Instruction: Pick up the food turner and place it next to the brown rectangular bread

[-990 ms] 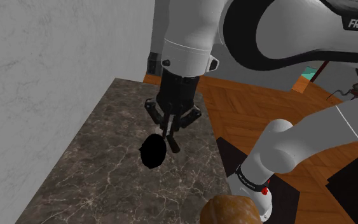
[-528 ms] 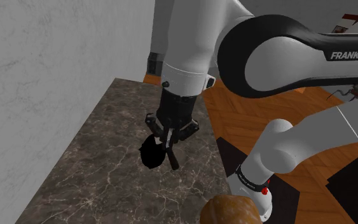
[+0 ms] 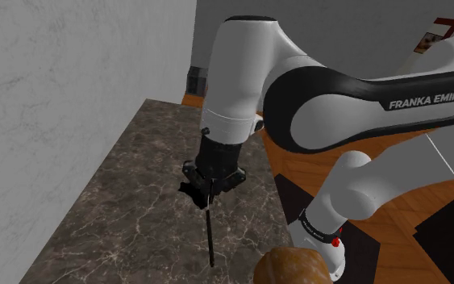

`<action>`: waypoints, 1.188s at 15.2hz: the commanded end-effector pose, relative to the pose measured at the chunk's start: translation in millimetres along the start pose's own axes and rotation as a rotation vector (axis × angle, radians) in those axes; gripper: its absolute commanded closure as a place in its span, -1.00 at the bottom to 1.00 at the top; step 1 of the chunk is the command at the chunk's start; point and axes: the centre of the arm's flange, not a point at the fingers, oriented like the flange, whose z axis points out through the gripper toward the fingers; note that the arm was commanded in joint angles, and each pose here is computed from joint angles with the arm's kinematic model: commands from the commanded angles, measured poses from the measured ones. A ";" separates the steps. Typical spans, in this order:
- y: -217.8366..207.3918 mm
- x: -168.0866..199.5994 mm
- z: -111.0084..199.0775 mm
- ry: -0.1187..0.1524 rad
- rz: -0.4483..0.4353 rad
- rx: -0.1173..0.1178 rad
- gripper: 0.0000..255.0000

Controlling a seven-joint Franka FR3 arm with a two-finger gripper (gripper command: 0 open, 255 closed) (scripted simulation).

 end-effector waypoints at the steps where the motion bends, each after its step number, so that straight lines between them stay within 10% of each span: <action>1: -0.2 1.4 10.1 0.000 0.000 0.001 1.00; 18: -0.3 7.3 99.6 0.000 0.000 0.001 1.00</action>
